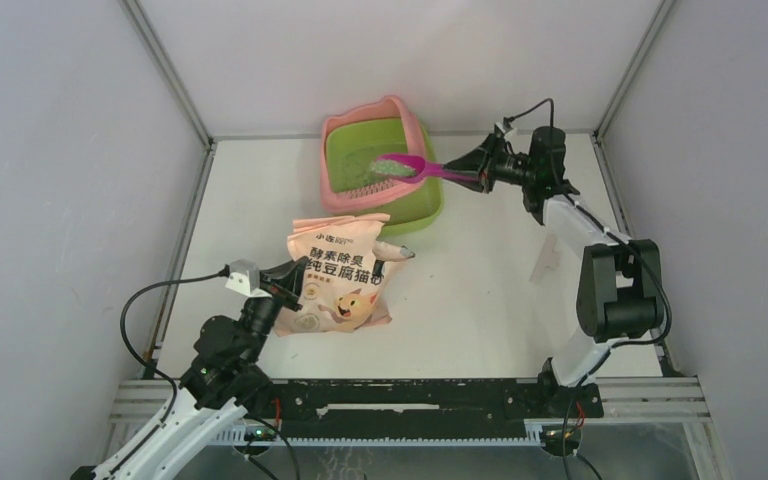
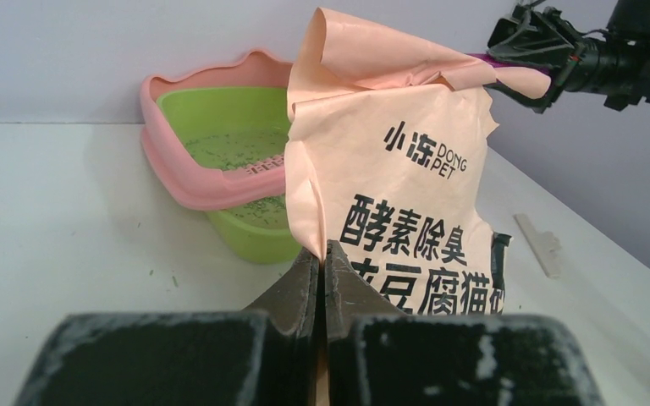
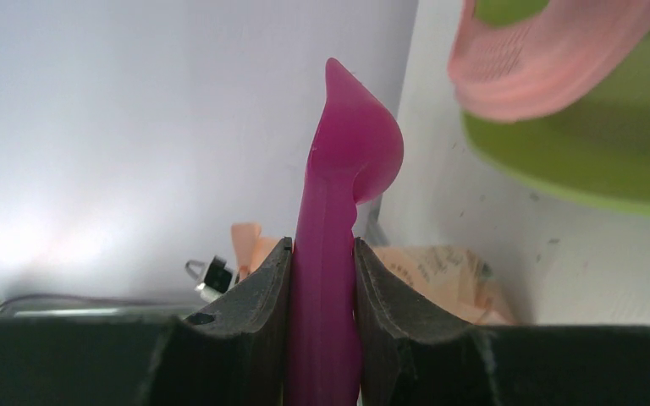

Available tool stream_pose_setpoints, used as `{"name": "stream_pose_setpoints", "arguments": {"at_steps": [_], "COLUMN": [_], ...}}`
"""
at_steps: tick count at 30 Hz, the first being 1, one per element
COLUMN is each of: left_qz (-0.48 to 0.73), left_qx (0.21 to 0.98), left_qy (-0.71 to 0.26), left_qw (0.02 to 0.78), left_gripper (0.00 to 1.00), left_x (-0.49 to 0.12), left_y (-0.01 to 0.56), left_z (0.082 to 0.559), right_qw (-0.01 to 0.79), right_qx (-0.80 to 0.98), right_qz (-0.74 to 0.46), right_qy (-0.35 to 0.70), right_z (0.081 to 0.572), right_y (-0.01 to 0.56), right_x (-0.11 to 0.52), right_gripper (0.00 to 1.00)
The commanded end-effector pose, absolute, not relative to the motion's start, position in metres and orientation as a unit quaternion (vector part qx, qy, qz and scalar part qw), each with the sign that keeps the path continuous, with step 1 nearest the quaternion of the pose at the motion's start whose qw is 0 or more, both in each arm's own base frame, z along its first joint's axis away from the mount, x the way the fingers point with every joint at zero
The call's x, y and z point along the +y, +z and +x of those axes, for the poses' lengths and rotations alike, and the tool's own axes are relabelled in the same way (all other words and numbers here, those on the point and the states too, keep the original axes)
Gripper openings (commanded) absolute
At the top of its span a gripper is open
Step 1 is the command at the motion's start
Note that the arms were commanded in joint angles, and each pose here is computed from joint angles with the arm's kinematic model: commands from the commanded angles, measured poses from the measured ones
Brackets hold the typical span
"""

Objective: Fill the litter box with clean litter
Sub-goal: Pour the cat litter into the litter box.

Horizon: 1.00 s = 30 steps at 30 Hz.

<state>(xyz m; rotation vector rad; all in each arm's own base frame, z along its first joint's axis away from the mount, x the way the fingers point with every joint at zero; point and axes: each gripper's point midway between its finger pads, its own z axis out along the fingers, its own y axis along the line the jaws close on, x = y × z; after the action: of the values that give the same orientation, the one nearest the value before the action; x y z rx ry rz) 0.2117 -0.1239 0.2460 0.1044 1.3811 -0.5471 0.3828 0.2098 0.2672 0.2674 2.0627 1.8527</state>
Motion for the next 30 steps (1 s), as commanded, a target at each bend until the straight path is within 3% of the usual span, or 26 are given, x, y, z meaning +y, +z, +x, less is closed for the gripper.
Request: {"name": "stream_pose_setpoints", "arguments": {"at_steps": [1, 10, 30], "left_qz": [0.013, 0.012, 0.017], "left_qx": [0.554, 0.556, 0.558], "left_qy": [-0.281, -0.292, -0.289], "left_qw": [0.783, 0.778, 0.777], "left_gripper": [0.0, 0.0, 0.0], "left_x": [-0.113, -0.115, -0.115], "left_y": [0.302, 0.299, 0.302], "left_z": [0.203, 0.202, 0.201], "right_qw": [0.245, 0.341, 0.478], "right_qx": [0.757, 0.825, 0.872], "right_qz": [0.102, 0.058, -0.101], "right_qy": [0.596, 0.447, 0.039], "right_z": [0.421, 0.471, 0.474], "right_y": [0.268, 0.278, 0.282], "right_x": [0.207, 0.226, 0.244], "right_gripper": [0.0, 0.0, 0.0]}}
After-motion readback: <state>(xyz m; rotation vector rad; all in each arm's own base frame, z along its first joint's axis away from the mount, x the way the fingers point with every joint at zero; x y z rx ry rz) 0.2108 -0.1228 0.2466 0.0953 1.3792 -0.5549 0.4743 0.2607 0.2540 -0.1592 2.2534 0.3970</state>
